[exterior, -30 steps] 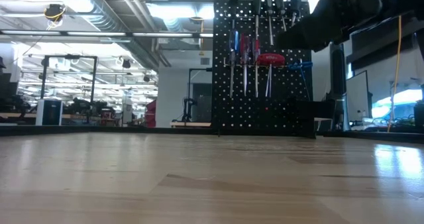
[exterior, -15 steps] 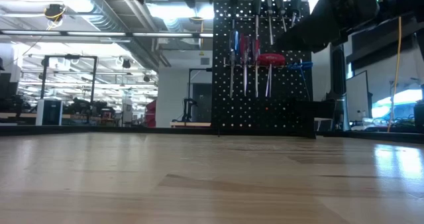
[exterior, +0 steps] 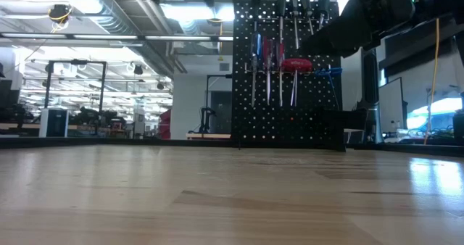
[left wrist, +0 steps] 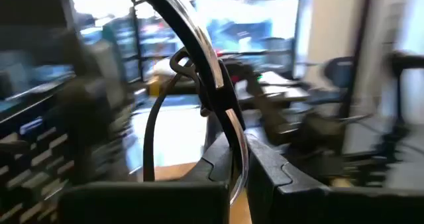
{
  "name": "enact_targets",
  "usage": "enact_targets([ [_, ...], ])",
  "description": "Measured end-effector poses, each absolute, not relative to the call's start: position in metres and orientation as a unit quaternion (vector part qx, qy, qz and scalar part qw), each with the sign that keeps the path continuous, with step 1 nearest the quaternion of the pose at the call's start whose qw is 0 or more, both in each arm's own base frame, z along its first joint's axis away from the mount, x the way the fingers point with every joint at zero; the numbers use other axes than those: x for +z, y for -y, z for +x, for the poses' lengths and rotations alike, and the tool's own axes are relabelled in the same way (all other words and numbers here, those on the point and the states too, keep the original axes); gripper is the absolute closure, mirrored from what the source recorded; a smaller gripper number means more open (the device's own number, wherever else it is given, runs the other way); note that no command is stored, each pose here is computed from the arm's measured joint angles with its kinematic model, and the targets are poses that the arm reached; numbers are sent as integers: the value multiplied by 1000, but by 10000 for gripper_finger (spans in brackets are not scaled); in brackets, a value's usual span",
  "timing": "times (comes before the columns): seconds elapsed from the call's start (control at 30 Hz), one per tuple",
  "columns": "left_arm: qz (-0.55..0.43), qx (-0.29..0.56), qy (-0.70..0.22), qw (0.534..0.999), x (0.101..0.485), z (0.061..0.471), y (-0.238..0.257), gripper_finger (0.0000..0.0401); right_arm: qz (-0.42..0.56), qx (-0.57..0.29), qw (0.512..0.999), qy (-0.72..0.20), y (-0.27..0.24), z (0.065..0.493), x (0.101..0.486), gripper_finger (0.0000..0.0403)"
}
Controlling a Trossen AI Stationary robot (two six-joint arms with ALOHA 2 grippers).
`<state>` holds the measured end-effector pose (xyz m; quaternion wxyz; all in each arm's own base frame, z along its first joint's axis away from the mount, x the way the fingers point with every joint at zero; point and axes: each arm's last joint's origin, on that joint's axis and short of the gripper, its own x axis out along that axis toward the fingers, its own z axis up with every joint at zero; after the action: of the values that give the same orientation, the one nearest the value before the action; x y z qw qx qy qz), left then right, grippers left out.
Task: Hang tools onto peg board
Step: Hang the black safety glasses on the peg board
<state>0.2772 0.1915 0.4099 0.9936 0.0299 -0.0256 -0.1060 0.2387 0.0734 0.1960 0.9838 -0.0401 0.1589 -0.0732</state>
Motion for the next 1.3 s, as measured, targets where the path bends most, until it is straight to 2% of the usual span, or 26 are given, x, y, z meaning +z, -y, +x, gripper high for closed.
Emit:
enact_targets([
  [0.17, 60, -43, 18, 997, 406, 280, -197, 393, -40, -72, 984, -159, -73, 239, 196, 247],
  [0.37, 61, -49, 24, 997, 409, 281, -190, 393, -40, -71, 984, -160, -73, 239, 196, 247],
  [0.57, 118, -47, 50, 991, 418, 283, -178, 393, -38, -71, 984, -160, -74, 239, 196, 247],
  [0.8, 160, 33, 44, 986, 413, 287, -189, 393, -37, -72, 984, -160, -74, 239, 196, 247],
  [1.3, 136, 19, 3, 990, 382, 314, -212, 393, -36, -72, 984, -159, -74, 239, 196, 247],
])
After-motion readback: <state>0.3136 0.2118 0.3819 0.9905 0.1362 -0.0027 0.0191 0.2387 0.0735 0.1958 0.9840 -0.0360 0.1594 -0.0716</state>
